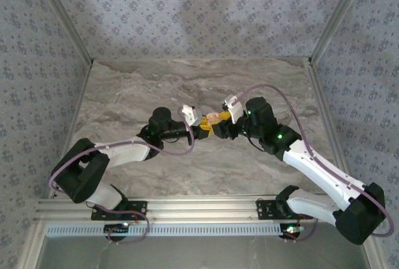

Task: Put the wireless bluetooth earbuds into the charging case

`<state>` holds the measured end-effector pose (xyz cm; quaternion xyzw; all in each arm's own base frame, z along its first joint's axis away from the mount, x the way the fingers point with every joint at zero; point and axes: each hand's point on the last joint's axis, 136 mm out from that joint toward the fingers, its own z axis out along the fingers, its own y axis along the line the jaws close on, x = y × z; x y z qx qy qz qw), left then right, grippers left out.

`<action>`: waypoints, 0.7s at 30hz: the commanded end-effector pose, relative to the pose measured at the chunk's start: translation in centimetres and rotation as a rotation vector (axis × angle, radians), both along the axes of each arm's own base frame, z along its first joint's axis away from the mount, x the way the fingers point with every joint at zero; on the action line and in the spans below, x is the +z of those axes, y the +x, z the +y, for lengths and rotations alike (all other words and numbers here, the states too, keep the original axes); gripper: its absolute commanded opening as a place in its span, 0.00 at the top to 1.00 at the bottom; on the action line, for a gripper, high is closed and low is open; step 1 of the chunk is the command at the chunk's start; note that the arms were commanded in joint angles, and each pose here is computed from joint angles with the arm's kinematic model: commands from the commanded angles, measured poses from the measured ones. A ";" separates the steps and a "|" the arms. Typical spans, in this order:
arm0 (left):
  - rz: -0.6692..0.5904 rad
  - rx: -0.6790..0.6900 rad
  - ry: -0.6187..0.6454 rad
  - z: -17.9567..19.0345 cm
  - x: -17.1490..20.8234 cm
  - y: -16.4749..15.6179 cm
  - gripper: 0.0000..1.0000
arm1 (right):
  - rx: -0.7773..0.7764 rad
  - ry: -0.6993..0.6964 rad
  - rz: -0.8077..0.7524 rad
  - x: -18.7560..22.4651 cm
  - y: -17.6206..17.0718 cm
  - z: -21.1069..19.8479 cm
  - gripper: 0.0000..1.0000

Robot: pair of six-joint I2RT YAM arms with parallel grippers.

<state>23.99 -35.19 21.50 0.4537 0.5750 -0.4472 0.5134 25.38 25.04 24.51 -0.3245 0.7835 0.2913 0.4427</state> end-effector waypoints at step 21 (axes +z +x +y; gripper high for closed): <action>-0.026 0.107 0.019 2.3 -0.7 0.3 0.86 | -0.197 0.062 0.324 -1.8 4.8 -4.4 0.47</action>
